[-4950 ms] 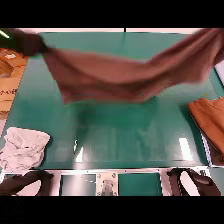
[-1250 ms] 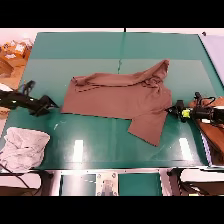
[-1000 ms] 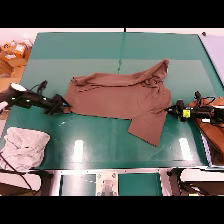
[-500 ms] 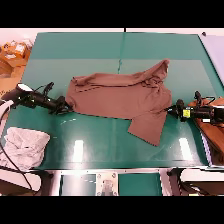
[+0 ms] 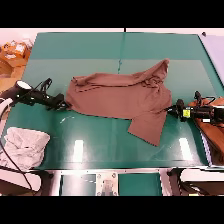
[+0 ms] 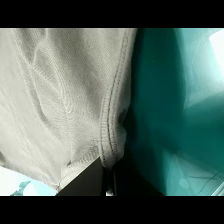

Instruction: Fold the shirts.

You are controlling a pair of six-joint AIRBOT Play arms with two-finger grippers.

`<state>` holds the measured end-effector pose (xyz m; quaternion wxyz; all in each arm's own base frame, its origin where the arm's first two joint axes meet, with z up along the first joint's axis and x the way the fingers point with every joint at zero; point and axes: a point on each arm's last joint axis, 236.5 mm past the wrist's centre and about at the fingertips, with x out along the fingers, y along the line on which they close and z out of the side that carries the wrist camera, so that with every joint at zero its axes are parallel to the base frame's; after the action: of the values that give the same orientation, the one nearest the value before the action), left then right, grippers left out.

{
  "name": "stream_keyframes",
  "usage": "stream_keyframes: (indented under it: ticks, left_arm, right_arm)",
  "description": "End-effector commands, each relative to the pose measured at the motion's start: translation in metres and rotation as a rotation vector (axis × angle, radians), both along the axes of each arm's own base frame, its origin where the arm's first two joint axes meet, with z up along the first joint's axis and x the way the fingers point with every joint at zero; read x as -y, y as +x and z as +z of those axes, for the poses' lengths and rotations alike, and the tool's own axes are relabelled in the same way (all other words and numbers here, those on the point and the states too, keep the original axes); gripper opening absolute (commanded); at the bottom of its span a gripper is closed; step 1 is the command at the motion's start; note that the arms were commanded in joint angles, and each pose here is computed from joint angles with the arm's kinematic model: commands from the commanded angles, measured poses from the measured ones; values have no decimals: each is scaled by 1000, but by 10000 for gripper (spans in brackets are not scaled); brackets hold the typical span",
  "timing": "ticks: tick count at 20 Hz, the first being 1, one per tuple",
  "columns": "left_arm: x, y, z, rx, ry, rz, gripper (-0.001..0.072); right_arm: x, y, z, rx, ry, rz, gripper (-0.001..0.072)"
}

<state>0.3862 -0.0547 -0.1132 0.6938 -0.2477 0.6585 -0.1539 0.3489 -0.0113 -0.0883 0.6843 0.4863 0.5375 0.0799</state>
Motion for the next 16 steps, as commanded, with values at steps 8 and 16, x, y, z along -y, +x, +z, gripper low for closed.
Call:
stream_keyframes:
  ticks: [8, 16]
  left_arm:
    - [-21, -17, 13, -63, 90, -145, 23]
    - [-17, -17, 17, -65, 73, -149, 23]
  right_arm:
    - [0, 0, 0, -3, 2, -4, 21]
    - [-4, -1, 5, 5, 17, 9, 19]
